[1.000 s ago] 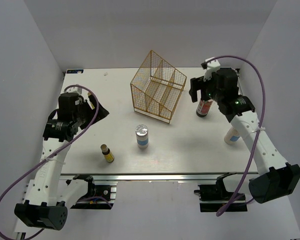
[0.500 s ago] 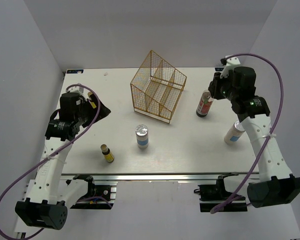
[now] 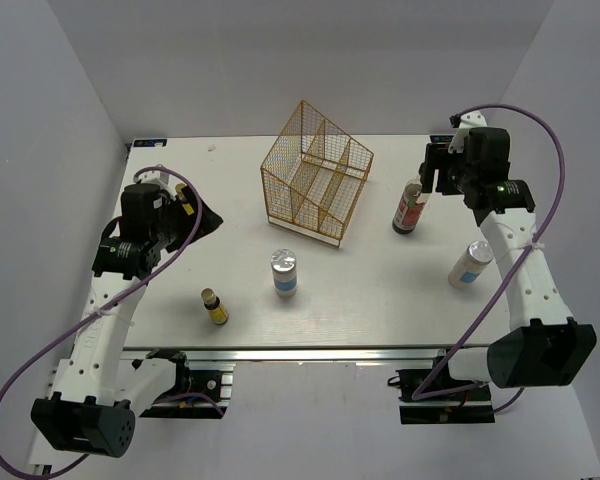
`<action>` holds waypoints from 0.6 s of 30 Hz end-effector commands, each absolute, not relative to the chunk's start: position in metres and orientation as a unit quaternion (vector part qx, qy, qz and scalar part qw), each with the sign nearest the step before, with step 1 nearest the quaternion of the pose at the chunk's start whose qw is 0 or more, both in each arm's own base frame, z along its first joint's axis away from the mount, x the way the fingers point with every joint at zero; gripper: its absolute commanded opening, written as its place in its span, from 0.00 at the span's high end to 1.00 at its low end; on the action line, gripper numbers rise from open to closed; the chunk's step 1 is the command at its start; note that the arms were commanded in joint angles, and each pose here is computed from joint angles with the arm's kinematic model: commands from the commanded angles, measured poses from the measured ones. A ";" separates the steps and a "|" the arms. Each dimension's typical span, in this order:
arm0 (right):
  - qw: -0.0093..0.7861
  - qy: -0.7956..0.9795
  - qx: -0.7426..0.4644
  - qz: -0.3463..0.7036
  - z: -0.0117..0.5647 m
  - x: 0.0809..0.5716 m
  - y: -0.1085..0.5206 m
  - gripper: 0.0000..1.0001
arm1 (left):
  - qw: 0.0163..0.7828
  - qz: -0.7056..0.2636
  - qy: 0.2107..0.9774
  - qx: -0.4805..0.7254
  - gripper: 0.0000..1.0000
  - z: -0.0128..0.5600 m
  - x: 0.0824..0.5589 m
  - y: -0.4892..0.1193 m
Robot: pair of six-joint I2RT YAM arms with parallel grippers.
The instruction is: Organize the condiment bottles
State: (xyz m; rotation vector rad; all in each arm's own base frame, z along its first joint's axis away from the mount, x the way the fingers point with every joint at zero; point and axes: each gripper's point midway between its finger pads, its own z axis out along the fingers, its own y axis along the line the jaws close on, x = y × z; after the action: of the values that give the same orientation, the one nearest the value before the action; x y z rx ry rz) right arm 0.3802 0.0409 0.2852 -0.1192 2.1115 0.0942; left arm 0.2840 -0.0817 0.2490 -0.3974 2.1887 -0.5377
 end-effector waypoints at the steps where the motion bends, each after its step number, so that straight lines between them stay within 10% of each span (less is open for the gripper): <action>1: 0.498 0.865 -0.054 0.018 0.278 0.397 0.031 0.25 | 0.429 -0.220 0.863 -0.152 0.10 0.257 0.283 -0.082; 18: 0.492 0.864 -0.094 0.044 0.241 0.451 0.048 0.34 | 0.427 -0.218 0.864 -0.155 0.10 0.254 0.285 -0.081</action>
State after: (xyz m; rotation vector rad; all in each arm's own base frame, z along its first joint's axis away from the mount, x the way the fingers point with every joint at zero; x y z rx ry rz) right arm 0.4321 0.0459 0.2169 -0.2035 2.2007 0.1003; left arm 0.2846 -0.0817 0.2497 -0.3964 2.1846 -0.5382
